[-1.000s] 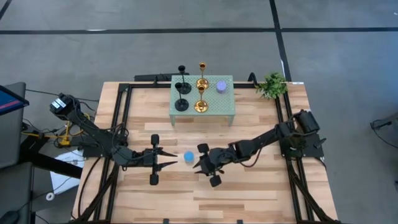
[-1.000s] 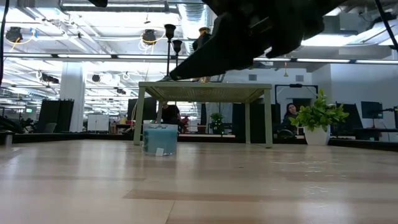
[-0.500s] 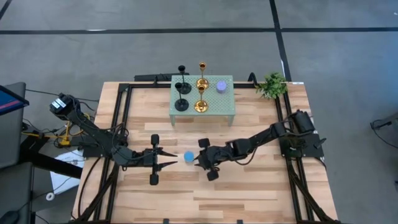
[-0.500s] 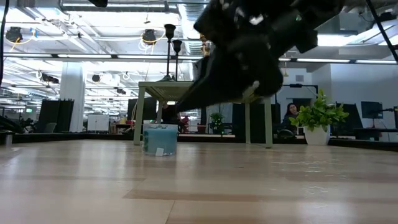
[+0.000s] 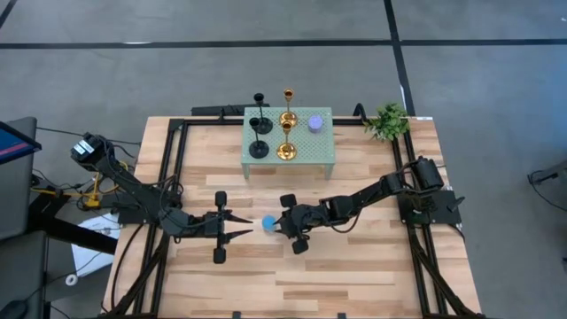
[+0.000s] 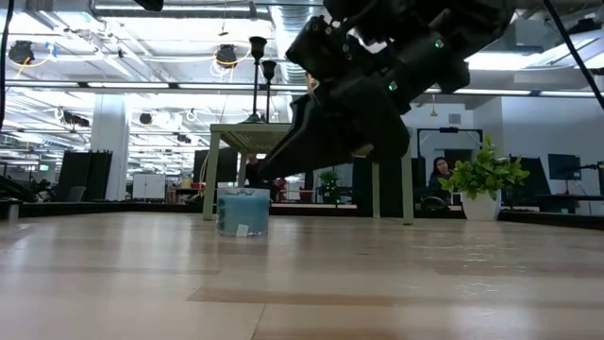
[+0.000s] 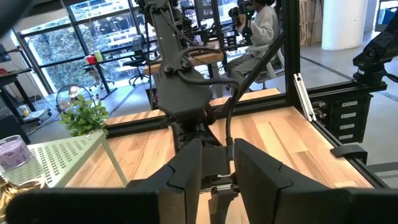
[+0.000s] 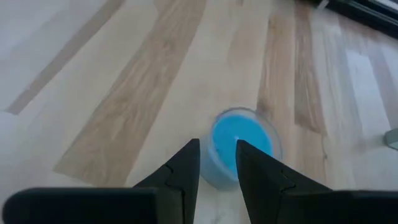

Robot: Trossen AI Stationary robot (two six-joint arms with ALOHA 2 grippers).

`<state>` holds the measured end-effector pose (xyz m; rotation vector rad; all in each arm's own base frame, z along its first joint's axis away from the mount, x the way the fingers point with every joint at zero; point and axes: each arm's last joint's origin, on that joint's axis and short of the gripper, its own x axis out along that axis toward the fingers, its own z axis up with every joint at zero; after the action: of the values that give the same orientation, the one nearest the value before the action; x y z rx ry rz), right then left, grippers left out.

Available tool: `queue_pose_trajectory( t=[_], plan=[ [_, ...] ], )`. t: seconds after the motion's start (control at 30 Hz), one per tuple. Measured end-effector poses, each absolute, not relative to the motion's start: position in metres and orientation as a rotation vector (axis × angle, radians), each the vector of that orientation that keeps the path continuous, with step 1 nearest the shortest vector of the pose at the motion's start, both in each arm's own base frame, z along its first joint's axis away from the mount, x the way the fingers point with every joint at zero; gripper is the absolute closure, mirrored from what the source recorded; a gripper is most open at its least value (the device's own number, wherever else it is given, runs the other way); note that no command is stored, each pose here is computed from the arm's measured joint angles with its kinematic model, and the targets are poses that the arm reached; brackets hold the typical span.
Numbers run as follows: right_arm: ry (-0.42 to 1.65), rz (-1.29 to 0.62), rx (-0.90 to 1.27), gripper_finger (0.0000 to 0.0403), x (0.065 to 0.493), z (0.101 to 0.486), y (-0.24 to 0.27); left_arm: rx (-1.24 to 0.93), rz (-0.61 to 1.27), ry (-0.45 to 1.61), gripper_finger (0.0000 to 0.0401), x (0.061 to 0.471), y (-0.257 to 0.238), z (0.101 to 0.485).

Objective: Pick & Place candle stick holders
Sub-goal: Put the blue scented candle on the shelf aligned with the purple scented candle

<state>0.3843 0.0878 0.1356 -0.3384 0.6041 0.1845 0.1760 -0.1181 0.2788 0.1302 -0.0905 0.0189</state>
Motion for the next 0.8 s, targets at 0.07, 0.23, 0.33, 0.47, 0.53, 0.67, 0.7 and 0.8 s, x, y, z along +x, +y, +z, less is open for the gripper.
queue_pose_trajectory(
  t=[0.07,0.23,0.33,0.47,0.53,0.67,0.7,0.8],
  plan=[
    [0.602,0.193,-0.334,0.0308,0.385,0.136,0.087,0.13,0.019,-0.09,0.0306,0.176,-0.118,0.279],
    [0.613,0.191,-0.33,0.0308,0.385,0.135,0.083,0.13,0.019,-0.091,0.0306,0.176,-0.118,0.279],
    [0.615,0.188,-0.33,0.0308,0.385,0.135,0.083,0.13,0.019,-0.091,0.0306,0.176,-0.118,0.279],
    [0.619,0.195,-0.322,0.0308,0.385,0.135,0.08,0.13,0.019,-0.091,0.0306,0.176,-0.118,0.279],
    [0.62,0.195,-0.317,0.0308,0.386,0.135,0.077,0.13,0.019,-0.091,0.0306,0.176,-0.118,0.279],
    [0.629,0.172,-0.272,0.0308,0.386,0.134,0.073,0.119,0.018,-0.09,0.0306,0.176,-0.118,0.279],
    [0.638,0.169,-0.262,0.0308,0.386,0.134,0.073,0.1,0.017,-0.087,0.0306,0.176,-0.118,0.278],
    [0.659,0.174,-0.262,0.0308,0.381,0.142,0.075,0.063,0.012,-0.051,0.0306,0.177,-0.119,0.274]
  ],
)
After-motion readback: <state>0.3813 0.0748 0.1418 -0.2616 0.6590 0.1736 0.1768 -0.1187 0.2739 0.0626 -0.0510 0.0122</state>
